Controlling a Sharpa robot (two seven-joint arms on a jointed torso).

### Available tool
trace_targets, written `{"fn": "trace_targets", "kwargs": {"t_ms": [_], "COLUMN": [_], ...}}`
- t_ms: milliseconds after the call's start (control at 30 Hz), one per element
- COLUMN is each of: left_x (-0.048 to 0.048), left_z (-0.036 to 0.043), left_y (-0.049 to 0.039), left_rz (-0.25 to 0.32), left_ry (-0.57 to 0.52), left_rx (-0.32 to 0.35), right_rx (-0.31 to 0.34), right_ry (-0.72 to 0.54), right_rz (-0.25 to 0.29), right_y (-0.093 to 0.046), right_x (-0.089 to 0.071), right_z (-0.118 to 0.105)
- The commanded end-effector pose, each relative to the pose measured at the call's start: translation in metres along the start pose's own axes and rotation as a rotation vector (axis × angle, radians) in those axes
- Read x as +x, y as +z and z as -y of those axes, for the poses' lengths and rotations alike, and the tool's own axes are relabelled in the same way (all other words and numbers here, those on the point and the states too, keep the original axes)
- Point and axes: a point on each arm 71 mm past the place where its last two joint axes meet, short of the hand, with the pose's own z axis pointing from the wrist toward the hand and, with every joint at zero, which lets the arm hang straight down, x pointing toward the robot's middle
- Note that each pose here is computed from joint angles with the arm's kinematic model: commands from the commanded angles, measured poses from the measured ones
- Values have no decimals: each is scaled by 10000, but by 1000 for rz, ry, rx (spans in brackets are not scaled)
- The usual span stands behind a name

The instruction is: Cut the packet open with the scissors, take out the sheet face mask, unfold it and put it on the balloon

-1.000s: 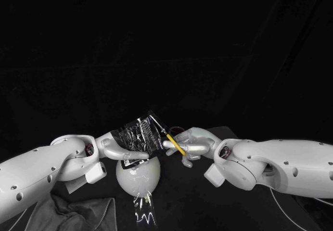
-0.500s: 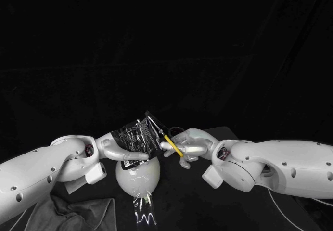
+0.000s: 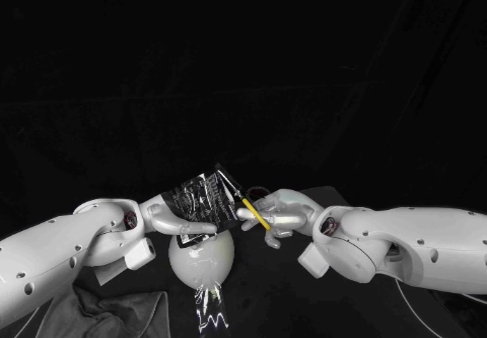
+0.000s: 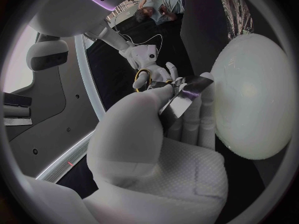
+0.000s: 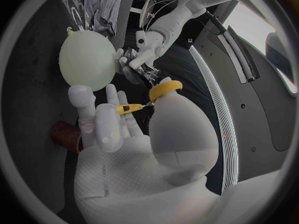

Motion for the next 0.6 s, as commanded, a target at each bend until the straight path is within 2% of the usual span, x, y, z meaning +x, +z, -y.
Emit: {"fn": "trace_targets", "kwargs": {"t_ms": [33, 600], "left_x": [13, -9], "left_z": [-20, -25], "left_y": [8, 2], "left_rz": [-5, -1], "left_ry": [-11, -57], "left_rx": [-12, -2], "right_rx": [-35, -10], "right_ry": [-2, 3], "right_rz": [6, -8], "right_y": [-12, -62], "right_x": [-4, 23], "right_z": [-33, 50]}}
